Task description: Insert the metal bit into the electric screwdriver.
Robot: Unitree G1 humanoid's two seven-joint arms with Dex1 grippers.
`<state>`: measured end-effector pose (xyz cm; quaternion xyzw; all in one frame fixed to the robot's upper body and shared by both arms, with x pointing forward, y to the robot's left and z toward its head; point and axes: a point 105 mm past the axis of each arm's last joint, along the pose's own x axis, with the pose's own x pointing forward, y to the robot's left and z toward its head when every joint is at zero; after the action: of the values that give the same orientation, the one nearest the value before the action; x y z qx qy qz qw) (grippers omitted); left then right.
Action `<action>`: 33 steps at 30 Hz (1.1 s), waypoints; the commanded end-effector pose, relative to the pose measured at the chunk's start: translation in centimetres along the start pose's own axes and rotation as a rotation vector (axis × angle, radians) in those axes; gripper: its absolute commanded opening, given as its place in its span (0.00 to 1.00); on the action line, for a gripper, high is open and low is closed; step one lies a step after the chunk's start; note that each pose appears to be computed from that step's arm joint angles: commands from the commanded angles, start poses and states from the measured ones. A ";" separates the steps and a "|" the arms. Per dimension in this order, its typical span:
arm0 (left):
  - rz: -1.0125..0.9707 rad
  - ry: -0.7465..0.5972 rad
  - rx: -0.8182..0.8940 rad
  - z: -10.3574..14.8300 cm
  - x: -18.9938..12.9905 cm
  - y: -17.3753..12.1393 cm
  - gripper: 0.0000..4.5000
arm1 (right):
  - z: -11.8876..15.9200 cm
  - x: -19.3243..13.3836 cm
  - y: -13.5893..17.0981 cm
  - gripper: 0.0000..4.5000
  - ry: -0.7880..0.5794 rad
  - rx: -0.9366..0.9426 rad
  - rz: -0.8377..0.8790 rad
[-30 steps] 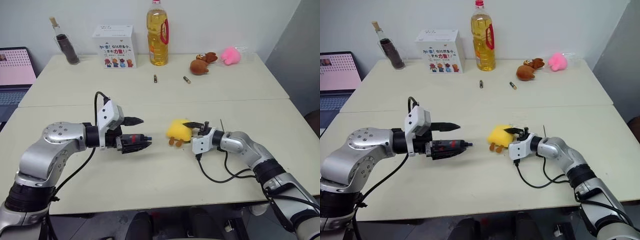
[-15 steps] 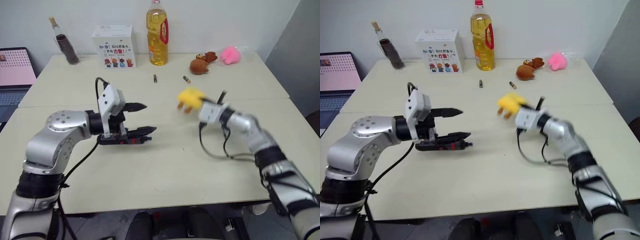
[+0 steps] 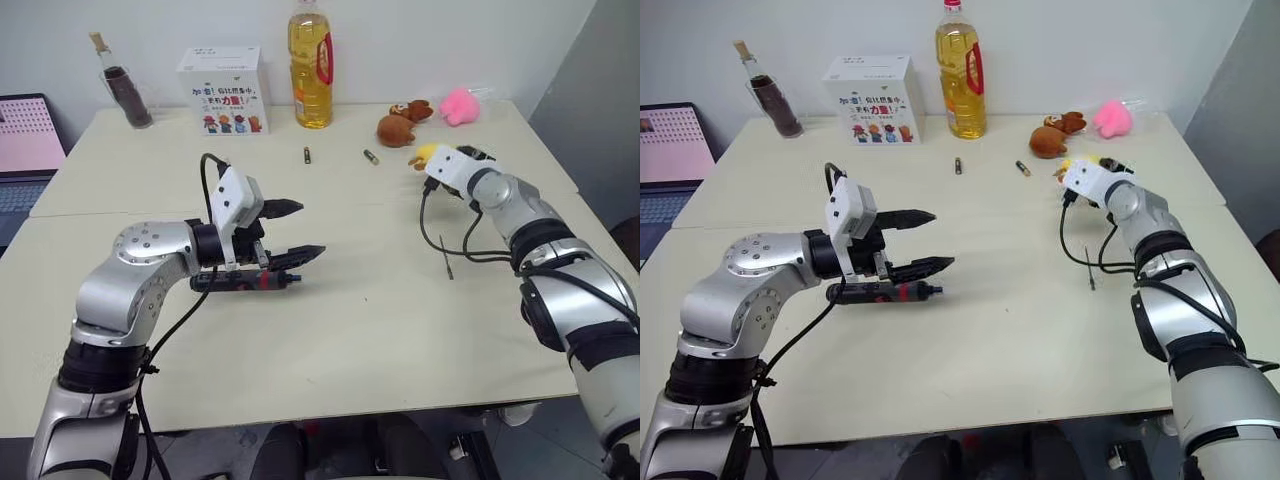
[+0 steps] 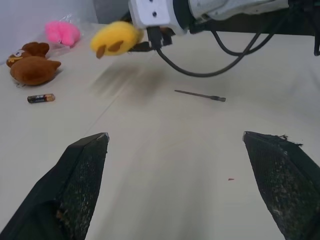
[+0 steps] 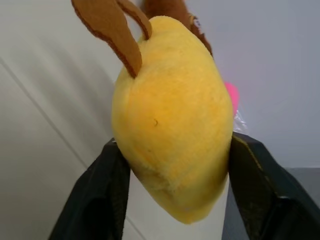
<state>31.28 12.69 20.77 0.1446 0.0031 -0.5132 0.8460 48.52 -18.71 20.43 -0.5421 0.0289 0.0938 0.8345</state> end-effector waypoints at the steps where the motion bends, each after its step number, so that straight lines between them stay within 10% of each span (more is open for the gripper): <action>1: 0.037 -0.035 0.040 1.3 -0.8 -0.1 1.00 | 1.3 0.1 -1.0 0.79 -0.038 0.012 -0.026; 5: 0.041 -0.038 0.037 1.4 -0.7 -0.1 1.00 | 1.5 0.1 -1.1 0.99 -0.040 0.010 -0.035; 26: -0.006 0.000 0.051 1.0 -0.4 0.5 1.00 | 0.9 -1.7 -0.7 0.99 -0.241 0.301 0.125; 33: -0.084 0.081 0.101 1.0 -0.5 2.1 1.00 | 1.6 -8.9 3.1 0.99 -0.462 0.533 0.477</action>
<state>32.50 13.68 21.12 0.1895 0.0308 -0.5310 0.8254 42.20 -18.83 17.05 -0.3056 0.0245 0.3309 0.8925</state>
